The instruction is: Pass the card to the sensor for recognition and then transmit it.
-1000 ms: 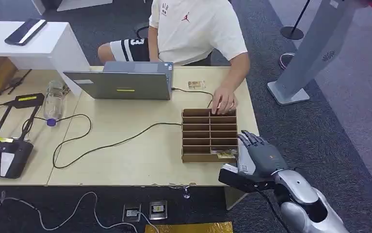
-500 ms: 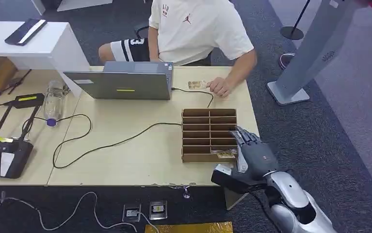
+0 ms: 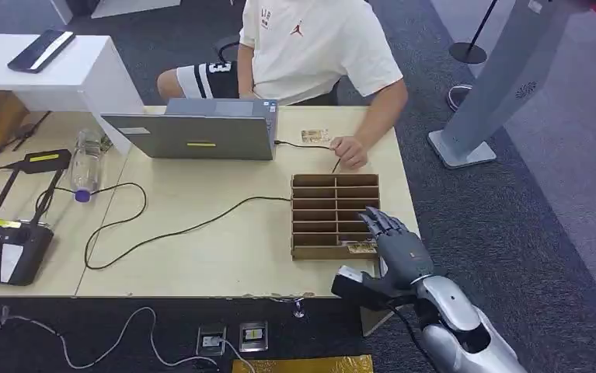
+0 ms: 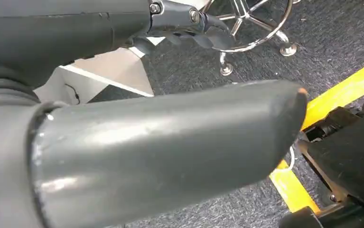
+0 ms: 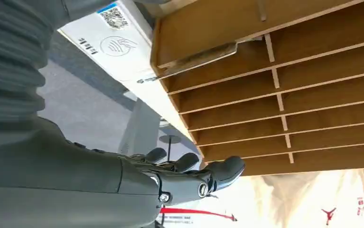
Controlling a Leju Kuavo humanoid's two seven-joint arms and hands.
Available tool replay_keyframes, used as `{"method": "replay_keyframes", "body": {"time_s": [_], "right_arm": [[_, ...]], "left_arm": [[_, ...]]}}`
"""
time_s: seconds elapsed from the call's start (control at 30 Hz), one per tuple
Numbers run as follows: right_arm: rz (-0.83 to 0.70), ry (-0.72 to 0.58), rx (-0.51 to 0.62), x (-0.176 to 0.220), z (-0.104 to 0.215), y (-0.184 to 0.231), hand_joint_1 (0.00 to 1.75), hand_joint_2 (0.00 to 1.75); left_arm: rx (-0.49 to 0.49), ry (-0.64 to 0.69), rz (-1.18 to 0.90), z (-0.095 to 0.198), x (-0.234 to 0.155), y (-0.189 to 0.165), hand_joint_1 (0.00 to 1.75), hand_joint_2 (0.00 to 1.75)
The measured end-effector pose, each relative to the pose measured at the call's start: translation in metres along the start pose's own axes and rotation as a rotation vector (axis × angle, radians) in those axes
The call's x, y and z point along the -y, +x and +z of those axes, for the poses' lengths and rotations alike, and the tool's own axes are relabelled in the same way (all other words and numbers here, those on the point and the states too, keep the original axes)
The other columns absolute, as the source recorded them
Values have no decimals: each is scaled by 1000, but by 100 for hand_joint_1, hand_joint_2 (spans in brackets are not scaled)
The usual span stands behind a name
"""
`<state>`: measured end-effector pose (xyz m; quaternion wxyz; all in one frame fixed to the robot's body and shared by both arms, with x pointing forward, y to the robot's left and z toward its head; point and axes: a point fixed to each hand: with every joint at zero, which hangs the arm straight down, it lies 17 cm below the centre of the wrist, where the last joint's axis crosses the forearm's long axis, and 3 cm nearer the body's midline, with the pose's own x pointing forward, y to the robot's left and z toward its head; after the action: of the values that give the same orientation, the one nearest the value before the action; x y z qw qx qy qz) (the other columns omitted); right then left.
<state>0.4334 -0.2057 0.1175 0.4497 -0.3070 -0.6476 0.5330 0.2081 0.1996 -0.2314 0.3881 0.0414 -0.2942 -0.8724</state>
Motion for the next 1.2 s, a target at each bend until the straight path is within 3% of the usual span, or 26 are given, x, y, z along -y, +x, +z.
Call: {"method": "replay_keyframes", "body": {"time_s": [0.4, 0.43, 0.47, 0.5, 1.2], "right_arm": [[-2, 46, 1, -20, -5, -4, 0, 175], [-2, 50, 0, -21, -5, -5, 35, 175], [-1, 54, 0, -23, -5, -5, 169, 175], [-1, 58, 1, -24, -5, -4, 175, 175], [-8, 91, 8, -29, -13, -2, 175, 175]], "left_arm": [[1, 2, 1, 0, 0, 1, 0, 0], [1, 4, 2, 0, 0, 1, 0, 0], [1, 5, 2, 0, 0, 1, 0, 0], [2, 5, 3, 0, 0, 1, 0, 0], [6, 0, 14, 0, 5, 5, 0, 0]]}}
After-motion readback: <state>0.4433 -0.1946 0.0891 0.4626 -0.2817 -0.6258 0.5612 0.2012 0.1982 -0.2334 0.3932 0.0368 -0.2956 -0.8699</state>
